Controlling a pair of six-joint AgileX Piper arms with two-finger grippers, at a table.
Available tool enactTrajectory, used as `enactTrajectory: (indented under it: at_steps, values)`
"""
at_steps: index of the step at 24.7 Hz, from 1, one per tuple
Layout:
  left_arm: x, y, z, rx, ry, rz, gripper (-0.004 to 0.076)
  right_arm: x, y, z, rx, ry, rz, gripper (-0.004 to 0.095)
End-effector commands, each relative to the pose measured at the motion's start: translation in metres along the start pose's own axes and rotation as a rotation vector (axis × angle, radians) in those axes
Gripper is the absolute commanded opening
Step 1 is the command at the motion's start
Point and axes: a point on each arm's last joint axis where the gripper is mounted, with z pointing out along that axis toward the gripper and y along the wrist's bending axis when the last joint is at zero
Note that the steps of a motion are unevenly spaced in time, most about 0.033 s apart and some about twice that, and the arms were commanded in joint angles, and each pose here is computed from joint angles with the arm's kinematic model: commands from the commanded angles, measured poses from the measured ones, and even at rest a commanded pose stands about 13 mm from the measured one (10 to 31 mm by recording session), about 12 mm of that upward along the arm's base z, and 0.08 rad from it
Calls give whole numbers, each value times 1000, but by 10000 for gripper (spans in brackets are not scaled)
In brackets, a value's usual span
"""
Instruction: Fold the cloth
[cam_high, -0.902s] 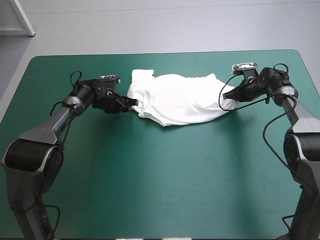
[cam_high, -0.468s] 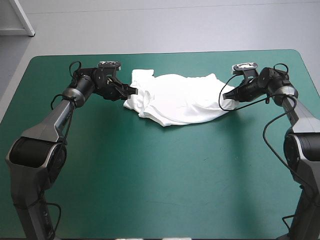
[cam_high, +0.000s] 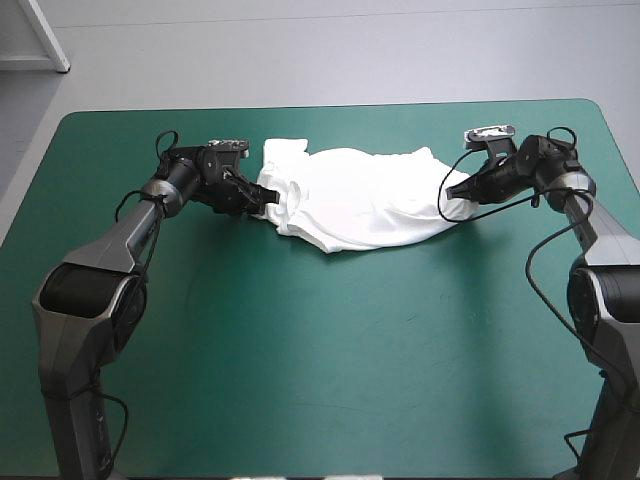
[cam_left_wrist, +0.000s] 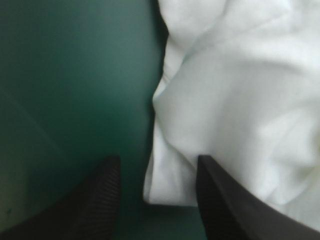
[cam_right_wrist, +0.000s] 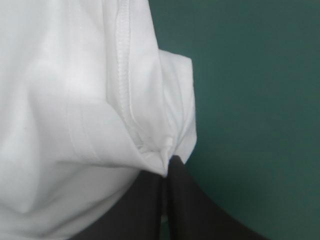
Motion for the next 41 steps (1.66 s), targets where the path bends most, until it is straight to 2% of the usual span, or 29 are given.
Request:
enactTrajectory:
  at_steps: [1,5,9,15,20,23,26,31,37,41]
  values:
    - [-13,-15,-29,48,-93,34,346,-21,3,-37,27,-132,-23,-4]
    - [-11,-22,-21,51,-80,73,224,-21,3,-37,28,-134,-23,-4]
    - [-9,-24,-14,44,-68,91,18,-21,3,-37,27,-132,-23,-4]
    - [-15,-19,-33,-19,-127,139,19,-29,3,-49,37,-177,-31,-4]
    - [-35,-15,-127,-53,-419,145,19,-51,18,-134,54,-372,-55,-4]
    - [-32,-23,-178,-59,-533,190,19,-51,29,-183,52,-469,-64,-4]
    - [-21,-34,-244,-58,-678,217,19,-41,51,-260,28,-648,-123,-4]
    - [26,-51,-374,-81,-1008,281,19,-2,86,-374,28,-935,-232,-4]
    - [91,-63,-476,-120,-1304,355,19,53,116,-461,62,-1195,-331,-4]
    - [140,-67,-523,-133,-1448,375,19,91,131,-506,99,-1363,-367,-4]
